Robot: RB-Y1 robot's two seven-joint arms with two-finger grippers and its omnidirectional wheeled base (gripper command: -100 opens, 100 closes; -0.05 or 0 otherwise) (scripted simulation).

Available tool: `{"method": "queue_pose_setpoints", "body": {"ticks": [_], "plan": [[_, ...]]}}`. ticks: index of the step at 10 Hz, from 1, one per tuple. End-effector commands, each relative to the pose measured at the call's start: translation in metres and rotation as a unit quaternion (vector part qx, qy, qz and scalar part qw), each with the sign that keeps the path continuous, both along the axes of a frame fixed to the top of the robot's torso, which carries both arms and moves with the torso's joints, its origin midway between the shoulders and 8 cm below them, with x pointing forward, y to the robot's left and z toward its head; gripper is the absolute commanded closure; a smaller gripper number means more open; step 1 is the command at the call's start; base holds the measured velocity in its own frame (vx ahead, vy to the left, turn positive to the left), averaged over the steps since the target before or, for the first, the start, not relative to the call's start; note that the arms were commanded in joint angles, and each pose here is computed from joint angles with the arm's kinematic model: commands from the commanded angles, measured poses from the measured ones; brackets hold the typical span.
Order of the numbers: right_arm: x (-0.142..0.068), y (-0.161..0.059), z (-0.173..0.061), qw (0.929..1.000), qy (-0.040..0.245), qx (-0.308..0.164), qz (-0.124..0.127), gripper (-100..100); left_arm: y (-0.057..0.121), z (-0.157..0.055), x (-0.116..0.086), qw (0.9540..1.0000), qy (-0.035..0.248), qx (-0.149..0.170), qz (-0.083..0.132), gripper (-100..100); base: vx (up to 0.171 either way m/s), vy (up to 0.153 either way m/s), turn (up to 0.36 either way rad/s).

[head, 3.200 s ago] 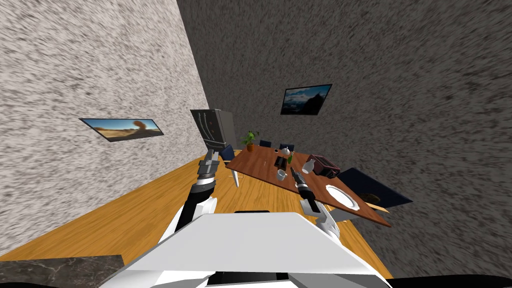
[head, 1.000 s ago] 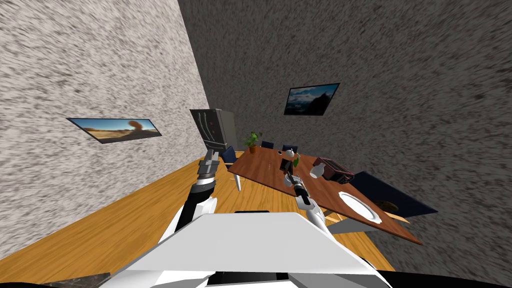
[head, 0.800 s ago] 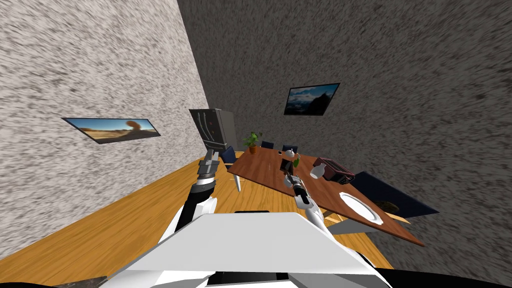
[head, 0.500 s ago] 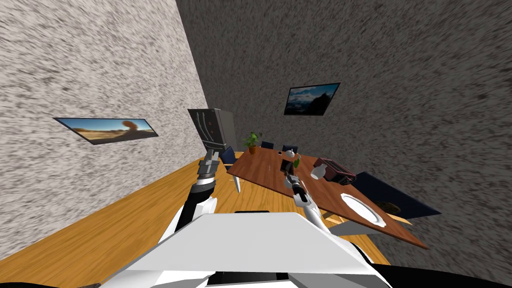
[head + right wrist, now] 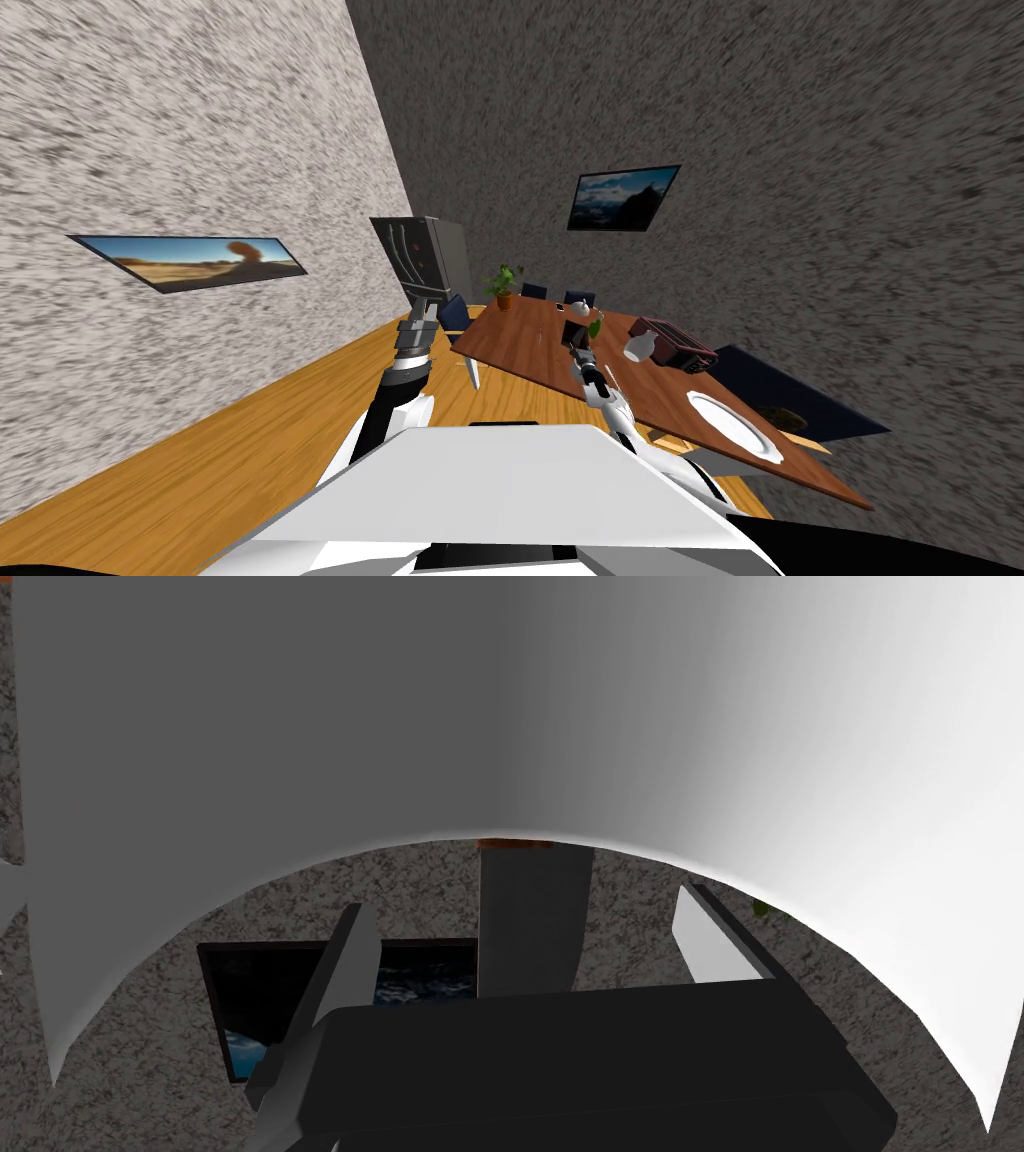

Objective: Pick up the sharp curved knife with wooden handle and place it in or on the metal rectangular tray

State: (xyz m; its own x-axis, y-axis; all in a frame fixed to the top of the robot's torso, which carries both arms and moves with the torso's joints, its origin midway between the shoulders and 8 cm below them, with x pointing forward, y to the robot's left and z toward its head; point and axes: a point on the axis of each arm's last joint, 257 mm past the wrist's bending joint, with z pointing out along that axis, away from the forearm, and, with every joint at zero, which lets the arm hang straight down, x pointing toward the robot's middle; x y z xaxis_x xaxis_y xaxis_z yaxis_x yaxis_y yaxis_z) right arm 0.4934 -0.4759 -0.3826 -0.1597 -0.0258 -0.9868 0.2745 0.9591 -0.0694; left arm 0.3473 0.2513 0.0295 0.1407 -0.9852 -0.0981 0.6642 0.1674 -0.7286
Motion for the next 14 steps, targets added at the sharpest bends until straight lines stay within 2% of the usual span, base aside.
{"method": "queue_pose_setpoints", "body": {"ticks": [1, 3, 4, 5, 11, 12, 14], "plan": [[0.003, 0.000, -0.001, 0.9999, 0.006, -0.014, 0.002, -100, 0.000, 0.000, 0.000, 1.0000, 0.000, 0.000, 0.000, 0, 0.057, 0.011, -0.012], [0.004, 0.000, -0.001, 0.9999, 0.007, -0.015, 0.002, -100, 0.000, 0.000, 0.000, 1.0000, 0.000, 0.000, 0.000, 0, 0.026, 0.005, -0.005], [0.004, 0.000, -0.001, 0.9998, 0.007, -0.016, 0.003, 0, 0.000, 0.000, 0.000, 1.0000, 0.000, 0.000, 0.000, 0, 0.000, 0.000, 0.000], [0.008, 0.017, -0.001, 0.9997, 0.006, -0.015, 0.020, -100, 0.000, 0.000, 0.000, 1.0000, 0.000, 0.000, 0.000, 0, 0.067, -0.008, -0.251], [0.016, 0.068, -0.001, 0.9972, 0.006, -0.017, 0.072, -100, 0.000, 0.000, 0.000, 1.0000, 0.000, 0.000, 0.000, 0, 0.099, -0.006, -0.179], [0.016, 0.068, -0.001, 0.9972, 0.006, -0.017, 0.072, -100, 0.000, 0.000, 0.000, 1.0000, 0.000, 0.000, 0.000, 0, 0.054, 0.004, -0.059], [0.018, 0.084, 0.000, 0.9960, 0.006, -0.017, 0.088, -100, 0.000, 0.000, 0.000, 1.0000, 0.000, 0.000, 0.000, 0, 0.060, 0.002, -0.136]]}}
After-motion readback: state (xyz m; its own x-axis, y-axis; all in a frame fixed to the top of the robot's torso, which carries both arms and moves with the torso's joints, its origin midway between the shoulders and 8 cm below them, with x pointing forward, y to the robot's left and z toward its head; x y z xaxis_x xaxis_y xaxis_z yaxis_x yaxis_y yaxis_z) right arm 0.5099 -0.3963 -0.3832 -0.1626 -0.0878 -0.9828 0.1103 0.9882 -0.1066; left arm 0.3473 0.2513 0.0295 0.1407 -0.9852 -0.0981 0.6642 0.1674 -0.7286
